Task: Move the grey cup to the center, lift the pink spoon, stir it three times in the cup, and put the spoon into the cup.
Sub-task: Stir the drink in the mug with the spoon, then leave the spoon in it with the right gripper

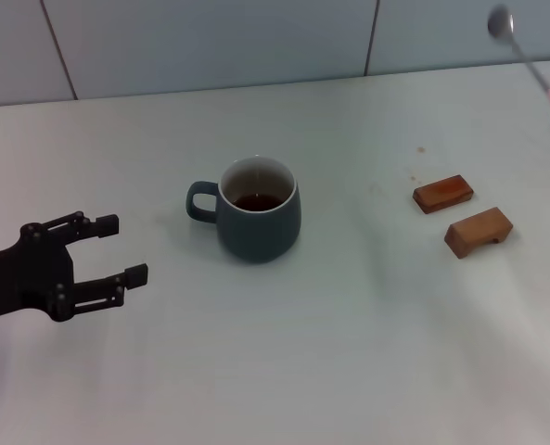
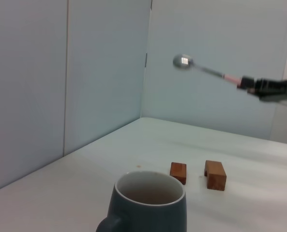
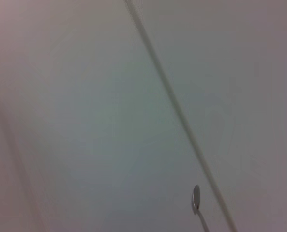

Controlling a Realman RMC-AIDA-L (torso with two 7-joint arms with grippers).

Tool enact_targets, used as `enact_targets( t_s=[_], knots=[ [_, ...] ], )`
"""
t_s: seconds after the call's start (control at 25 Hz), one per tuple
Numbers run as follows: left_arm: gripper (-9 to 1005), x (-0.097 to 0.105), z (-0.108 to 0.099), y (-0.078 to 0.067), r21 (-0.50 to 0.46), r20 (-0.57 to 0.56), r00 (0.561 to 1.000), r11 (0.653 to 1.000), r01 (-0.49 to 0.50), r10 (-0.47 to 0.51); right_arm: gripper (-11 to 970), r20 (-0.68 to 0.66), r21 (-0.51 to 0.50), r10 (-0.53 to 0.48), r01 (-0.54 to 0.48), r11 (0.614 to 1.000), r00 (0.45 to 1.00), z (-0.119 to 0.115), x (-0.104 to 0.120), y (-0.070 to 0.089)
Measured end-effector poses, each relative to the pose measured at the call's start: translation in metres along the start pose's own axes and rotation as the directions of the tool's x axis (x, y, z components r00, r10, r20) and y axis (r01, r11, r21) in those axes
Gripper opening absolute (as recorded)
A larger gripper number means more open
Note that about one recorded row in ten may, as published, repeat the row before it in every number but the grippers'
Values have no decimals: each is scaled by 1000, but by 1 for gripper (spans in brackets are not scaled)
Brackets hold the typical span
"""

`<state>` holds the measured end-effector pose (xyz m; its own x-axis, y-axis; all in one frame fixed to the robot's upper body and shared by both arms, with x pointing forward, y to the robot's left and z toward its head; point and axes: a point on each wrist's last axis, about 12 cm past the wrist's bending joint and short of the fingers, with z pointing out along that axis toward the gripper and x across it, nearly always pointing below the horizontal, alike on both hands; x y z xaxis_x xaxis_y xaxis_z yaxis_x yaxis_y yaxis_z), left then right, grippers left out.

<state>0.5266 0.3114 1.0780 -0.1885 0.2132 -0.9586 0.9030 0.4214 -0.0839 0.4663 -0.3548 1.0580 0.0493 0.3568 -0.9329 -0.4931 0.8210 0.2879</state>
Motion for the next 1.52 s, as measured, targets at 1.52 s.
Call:
enact_targets(
  t_s=[1.52],
  knots=[
    [814,0,2,-6,0,55,998,1000,23,-22,139,-905,-313,-273,-75,947,326,247,-127,92]
  ],
)
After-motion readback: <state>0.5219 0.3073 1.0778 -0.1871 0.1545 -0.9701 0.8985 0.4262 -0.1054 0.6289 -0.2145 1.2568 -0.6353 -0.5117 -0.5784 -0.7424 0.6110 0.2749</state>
